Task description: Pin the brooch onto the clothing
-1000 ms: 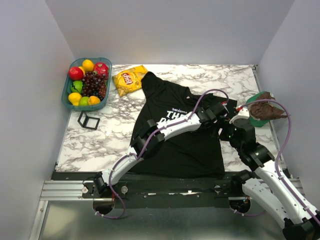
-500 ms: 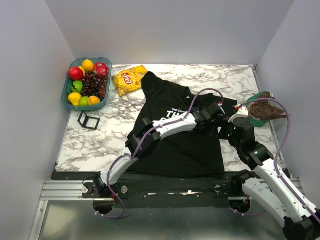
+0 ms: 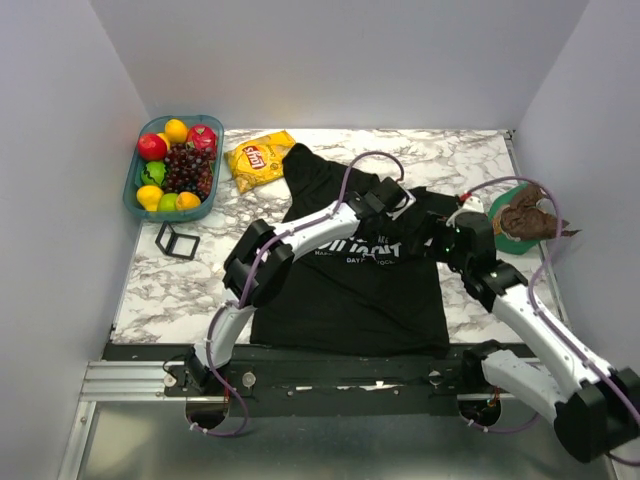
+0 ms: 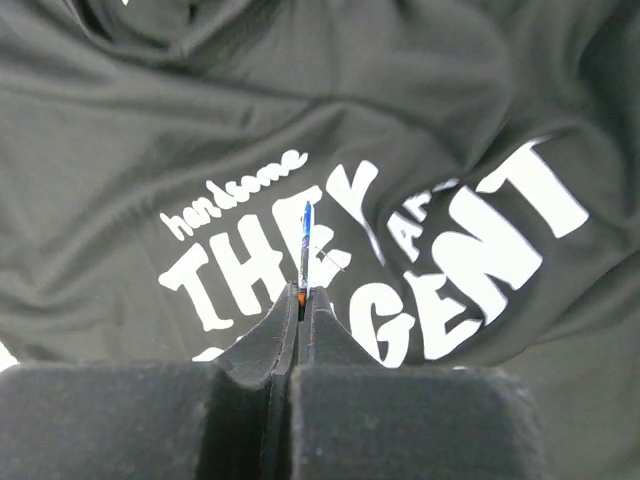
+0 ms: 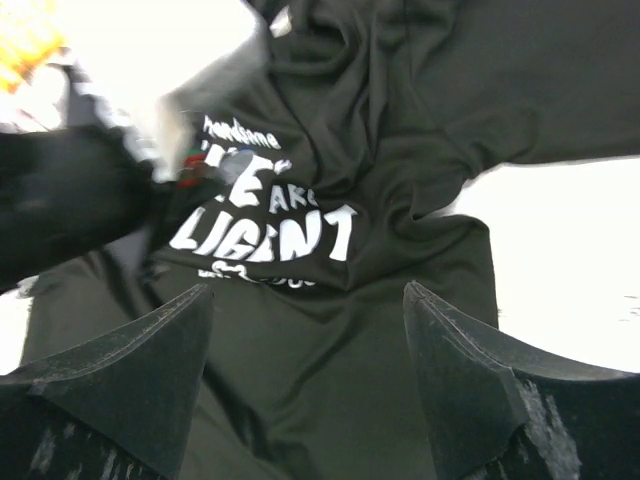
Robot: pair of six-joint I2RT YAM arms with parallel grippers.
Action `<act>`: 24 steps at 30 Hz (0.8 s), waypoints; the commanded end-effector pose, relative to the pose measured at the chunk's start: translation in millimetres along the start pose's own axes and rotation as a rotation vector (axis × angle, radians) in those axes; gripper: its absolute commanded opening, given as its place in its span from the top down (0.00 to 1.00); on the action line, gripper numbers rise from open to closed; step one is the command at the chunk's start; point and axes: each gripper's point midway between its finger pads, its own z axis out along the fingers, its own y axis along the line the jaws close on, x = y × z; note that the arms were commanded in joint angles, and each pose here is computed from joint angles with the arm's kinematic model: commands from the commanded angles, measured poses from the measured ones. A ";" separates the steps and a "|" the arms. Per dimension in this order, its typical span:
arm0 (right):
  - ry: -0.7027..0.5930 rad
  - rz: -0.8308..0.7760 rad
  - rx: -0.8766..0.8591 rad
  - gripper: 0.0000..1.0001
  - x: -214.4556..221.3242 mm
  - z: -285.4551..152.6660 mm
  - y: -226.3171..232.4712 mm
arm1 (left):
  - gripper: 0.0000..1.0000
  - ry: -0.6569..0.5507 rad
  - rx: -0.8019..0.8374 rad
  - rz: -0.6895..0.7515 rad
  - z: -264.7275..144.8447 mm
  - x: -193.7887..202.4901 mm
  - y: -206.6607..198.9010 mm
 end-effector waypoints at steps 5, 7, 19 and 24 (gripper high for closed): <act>0.133 -0.045 -0.057 0.21 5.1 58.8 19.5 | 1.00 -0.065 0.056 -0.081 -26.2 -3.8 17.6; 0.128 -0.070 -0.059 0.24 -5.0 68.2 24.1 | 1.00 -0.069 0.041 -0.094 -27.7 -3.4 27.7; 0.407 -0.143 -0.087 0.35 35.1 137.9 37.6 | 1.00 -0.102 0.018 -0.162 -42.5 -7.0 67.2; 0.458 -0.209 -0.068 0.37 44.2 154.4 49.2 | 1.00 -0.132 0.042 -0.213 -66.1 -10.1 70.4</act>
